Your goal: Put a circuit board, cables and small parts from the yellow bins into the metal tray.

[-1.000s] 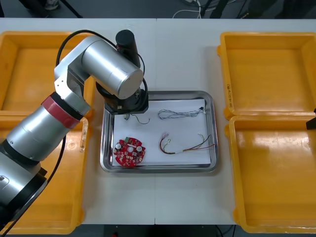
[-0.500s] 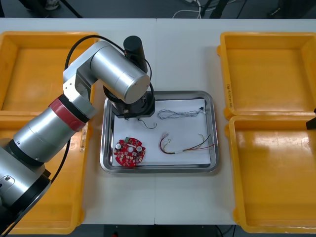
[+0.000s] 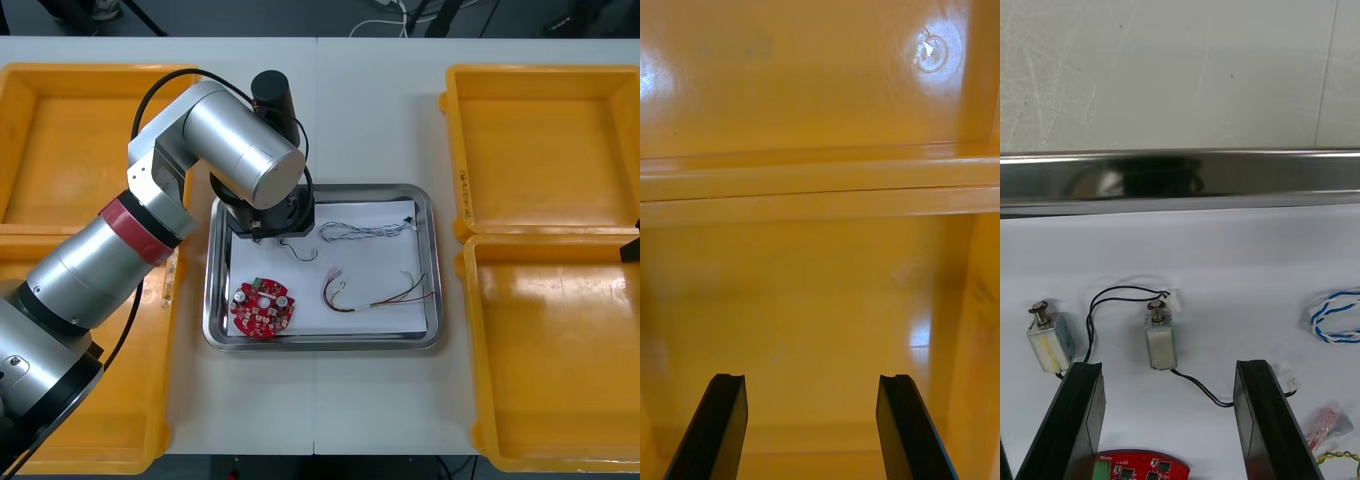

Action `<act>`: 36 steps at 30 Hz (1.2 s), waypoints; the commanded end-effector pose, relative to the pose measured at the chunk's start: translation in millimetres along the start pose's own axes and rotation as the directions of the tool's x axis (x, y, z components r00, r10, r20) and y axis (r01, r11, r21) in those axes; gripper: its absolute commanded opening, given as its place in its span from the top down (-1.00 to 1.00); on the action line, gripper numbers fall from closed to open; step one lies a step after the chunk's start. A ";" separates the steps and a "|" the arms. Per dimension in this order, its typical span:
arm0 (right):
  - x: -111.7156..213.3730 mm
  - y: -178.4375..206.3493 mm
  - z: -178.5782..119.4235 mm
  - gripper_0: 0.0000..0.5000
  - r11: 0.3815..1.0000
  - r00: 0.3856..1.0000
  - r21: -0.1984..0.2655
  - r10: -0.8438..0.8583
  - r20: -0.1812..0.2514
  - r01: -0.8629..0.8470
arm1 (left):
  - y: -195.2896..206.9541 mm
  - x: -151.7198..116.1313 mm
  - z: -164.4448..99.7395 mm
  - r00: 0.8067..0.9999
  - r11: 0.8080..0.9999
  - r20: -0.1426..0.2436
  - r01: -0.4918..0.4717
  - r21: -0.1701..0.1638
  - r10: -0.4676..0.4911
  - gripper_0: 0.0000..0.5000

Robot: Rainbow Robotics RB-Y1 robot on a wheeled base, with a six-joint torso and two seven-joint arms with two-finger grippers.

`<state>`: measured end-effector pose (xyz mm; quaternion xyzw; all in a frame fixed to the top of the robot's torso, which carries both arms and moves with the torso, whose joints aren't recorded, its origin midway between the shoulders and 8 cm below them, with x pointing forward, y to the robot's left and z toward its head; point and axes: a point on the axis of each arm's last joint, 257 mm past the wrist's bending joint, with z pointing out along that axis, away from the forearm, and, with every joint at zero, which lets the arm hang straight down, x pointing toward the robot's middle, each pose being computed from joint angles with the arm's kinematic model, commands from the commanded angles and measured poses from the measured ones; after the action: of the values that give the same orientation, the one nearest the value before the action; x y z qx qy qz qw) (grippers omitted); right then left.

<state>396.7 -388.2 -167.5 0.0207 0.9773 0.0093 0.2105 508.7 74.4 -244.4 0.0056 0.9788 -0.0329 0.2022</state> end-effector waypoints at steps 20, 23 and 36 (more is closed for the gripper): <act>-3.0 -4.9 -8.6 -1.00 0.998 0.998 0.008 0.060 0.032 -0.060 | 30.0 -30.5 -132.9 0.996 0.996 0.084 -0.015 0.093 0.007 -1.00; -3.0 -4.9 -8.6 -1.00 0.998 0.998 0.008 0.060 0.032 -0.060 | 41.8 -34.7 -148.0 0.993 0.992 0.116 -0.018 0.122 0.003 -1.00; -3.0 -4.9 -8.6 -1.00 0.998 0.998 0.008 0.060 0.032 -0.060 | 133.8 -22.2 -169.1 0.984 0.996 0.172 -0.065 0.068 0.052 -1.00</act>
<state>396.3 -388.3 -167.9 0.0207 0.9774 0.0092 0.2102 469.4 184.6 -98.5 -0.0154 0.9588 -0.0967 0.2668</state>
